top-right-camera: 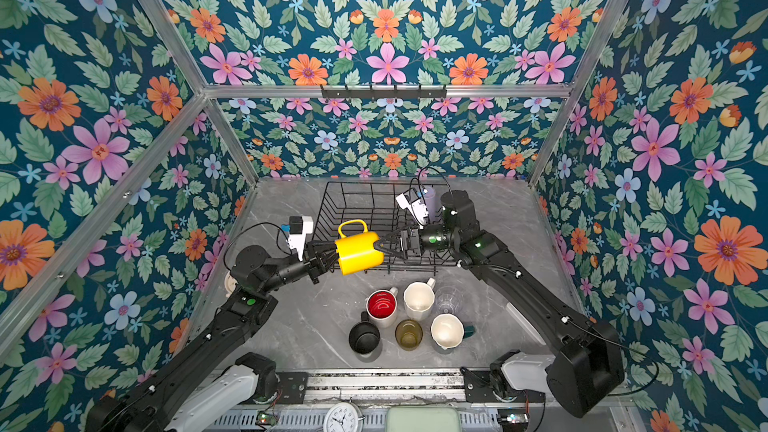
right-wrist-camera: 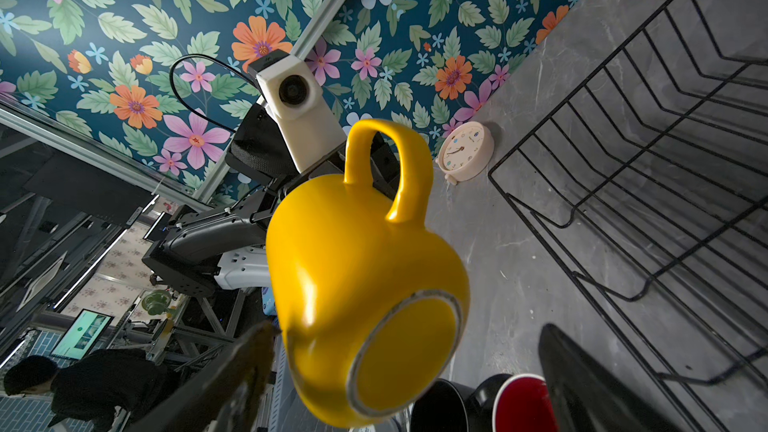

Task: Load the cups into the dish rack
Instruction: 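Lift the yellow mug toward the right gripper above the rack while the right gripper waits, then close the right gripper on the yellow mug's base beside the left gripper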

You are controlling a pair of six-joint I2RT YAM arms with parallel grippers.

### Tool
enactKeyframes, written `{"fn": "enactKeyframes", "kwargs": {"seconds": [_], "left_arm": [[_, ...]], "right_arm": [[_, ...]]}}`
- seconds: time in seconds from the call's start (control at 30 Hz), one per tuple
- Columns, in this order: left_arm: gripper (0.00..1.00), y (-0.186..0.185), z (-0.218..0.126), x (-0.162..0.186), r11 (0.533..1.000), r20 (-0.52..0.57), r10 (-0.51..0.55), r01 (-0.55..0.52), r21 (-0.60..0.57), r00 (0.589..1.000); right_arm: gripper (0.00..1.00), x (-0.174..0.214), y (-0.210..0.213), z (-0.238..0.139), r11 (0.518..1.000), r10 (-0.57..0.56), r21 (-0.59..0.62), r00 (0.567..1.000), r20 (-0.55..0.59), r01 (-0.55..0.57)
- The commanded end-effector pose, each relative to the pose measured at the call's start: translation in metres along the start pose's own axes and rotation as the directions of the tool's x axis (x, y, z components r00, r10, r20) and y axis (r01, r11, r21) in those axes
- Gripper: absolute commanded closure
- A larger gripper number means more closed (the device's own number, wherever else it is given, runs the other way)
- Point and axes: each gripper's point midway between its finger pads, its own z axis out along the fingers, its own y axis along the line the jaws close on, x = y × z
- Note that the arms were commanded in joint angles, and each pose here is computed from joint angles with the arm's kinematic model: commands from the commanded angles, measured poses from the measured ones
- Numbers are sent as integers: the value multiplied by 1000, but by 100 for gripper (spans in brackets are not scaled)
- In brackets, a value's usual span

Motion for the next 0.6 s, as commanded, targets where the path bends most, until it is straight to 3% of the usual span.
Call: {"fn": "enactKeyframes", "kwargs": {"seconds": [0.0,0.57], "left_arm": [[100,-14,-1,-20,997,64,52,-55,55,997],[100,-19,-1,-20,995,65,45,-50,81,997]], "right_arm": [[1,-5,7,4,999,-36,-30,999,8,36],[2,6,20,40,994,-25,-104,998,-58,19]]}}
